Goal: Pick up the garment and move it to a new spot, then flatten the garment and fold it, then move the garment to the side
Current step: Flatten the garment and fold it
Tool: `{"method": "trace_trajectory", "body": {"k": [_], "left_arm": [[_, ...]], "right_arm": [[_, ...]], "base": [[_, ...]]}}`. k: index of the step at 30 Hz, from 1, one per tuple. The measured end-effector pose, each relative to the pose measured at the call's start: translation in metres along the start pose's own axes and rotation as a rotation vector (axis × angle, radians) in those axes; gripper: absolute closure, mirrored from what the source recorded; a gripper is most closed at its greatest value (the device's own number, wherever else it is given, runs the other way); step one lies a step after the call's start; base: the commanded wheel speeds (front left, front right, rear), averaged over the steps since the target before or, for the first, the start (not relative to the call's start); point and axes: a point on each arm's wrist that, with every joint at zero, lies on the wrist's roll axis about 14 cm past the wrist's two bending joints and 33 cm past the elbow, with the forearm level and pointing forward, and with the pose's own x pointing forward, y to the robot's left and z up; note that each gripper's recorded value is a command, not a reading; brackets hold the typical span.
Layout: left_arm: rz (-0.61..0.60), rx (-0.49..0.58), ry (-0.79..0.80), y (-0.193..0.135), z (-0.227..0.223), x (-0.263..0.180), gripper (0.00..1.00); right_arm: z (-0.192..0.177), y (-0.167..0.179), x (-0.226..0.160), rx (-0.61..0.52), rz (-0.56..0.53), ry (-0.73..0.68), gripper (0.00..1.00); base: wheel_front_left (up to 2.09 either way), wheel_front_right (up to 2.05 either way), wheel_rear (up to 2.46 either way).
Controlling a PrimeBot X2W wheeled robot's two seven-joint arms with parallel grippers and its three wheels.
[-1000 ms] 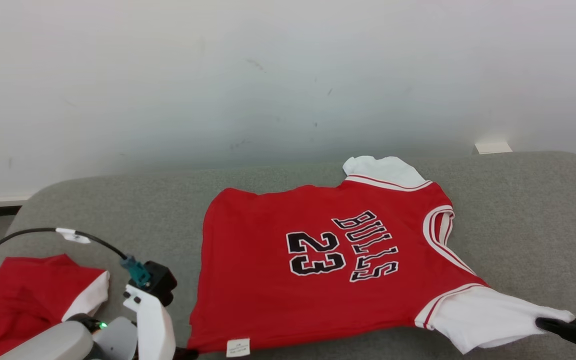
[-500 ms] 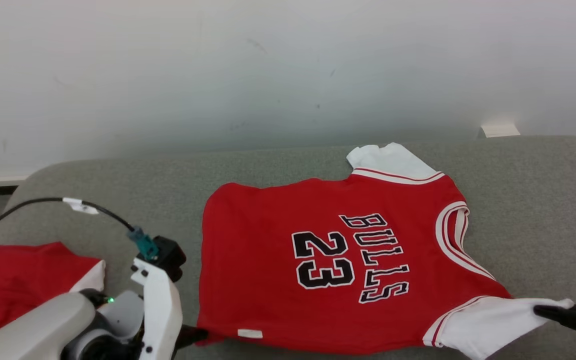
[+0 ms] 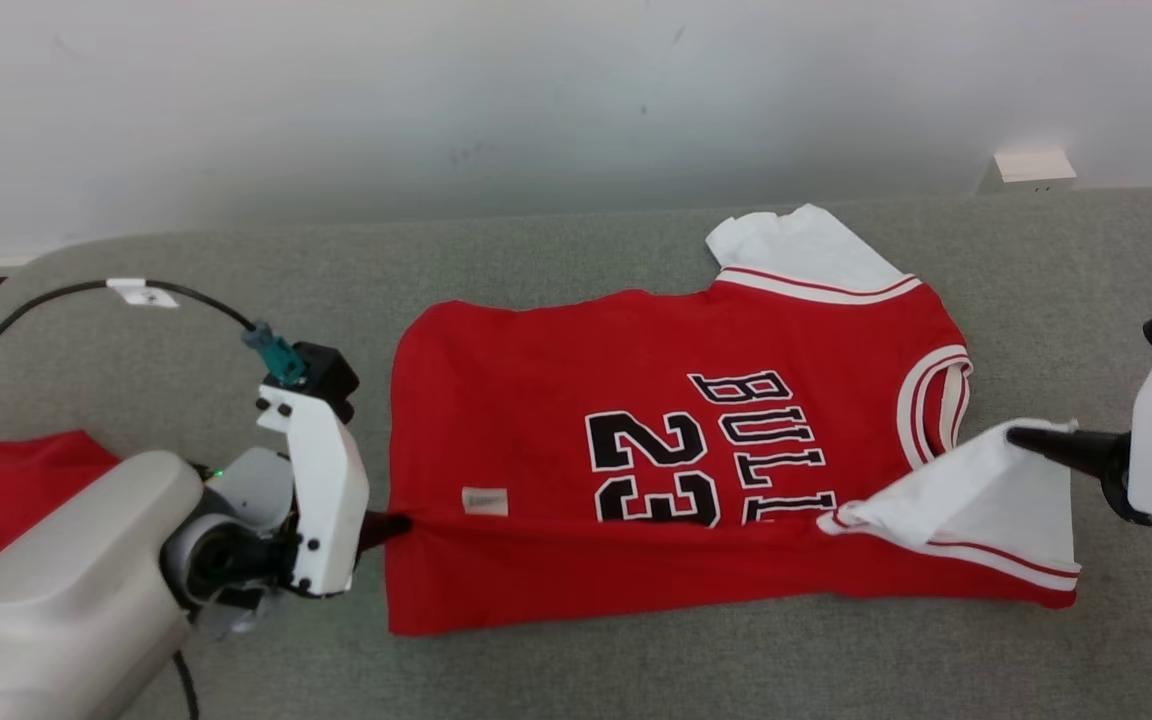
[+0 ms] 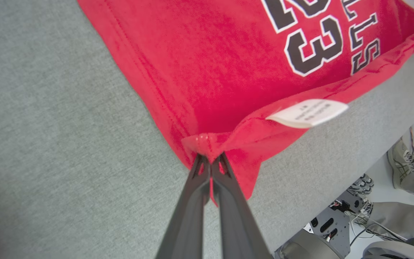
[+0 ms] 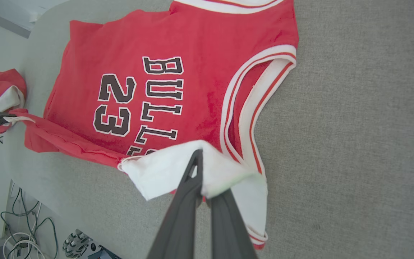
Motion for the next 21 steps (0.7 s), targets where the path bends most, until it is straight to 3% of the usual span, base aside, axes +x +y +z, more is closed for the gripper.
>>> {"method": "trace_trajectory", "body": {"k": [5,6,7,8,9,10,11,15,21], "left_arm": [[0.014,-0.024,-0.031,0.011,0.014,0.014,1.00],[0.015,-0.030,-0.024,0.013,0.013,0.017,1.00],[0.019,-0.040,-0.022,0.015,0.012,0.020,1.00],[0.020,-0.047,-0.017,0.016,0.011,0.022,1.00],[0.020,-0.052,-0.020,0.017,0.011,0.024,0.65],[0.027,-0.057,-0.031,0.019,0.013,0.024,0.65],[0.034,-0.056,-0.040,0.021,0.015,0.025,0.00],[0.045,-0.051,-0.048,0.020,0.016,0.024,0.00],[0.085,-0.006,-0.219,0.021,0.043,-0.001,0.00]], "right_arm": [[0.025,-0.005,0.026,0.040,-0.020,-0.062,1.00],[0.026,-0.005,0.031,0.048,-0.022,-0.058,0.86],[0.025,-0.006,0.035,0.054,-0.026,-0.053,0.62],[0.024,-0.007,0.040,0.059,-0.030,-0.048,0.56],[0.024,-0.007,0.042,0.062,-0.033,-0.045,0.05],[0.025,-0.006,0.045,0.062,-0.035,-0.046,0.00],[0.028,-0.005,0.046,0.062,-0.035,-0.058,0.00],[0.039,0.000,0.044,0.032,-0.038,-0.128,0.00],[0.081,0.027,0.013,-0.091,-0.007,-0.429,0.00]], "base": [[0.00,0.00,0.00],[0.00,0.00,0.00],[0.00,0.00,0.00],[0.00,0.00,0.00],[0.00,0.00,0.00],[0.00,0.00,0.00],[0.00,0.00,0.00],[0.00,0.00,0.00],[0.00,0.00,0.00]]}}
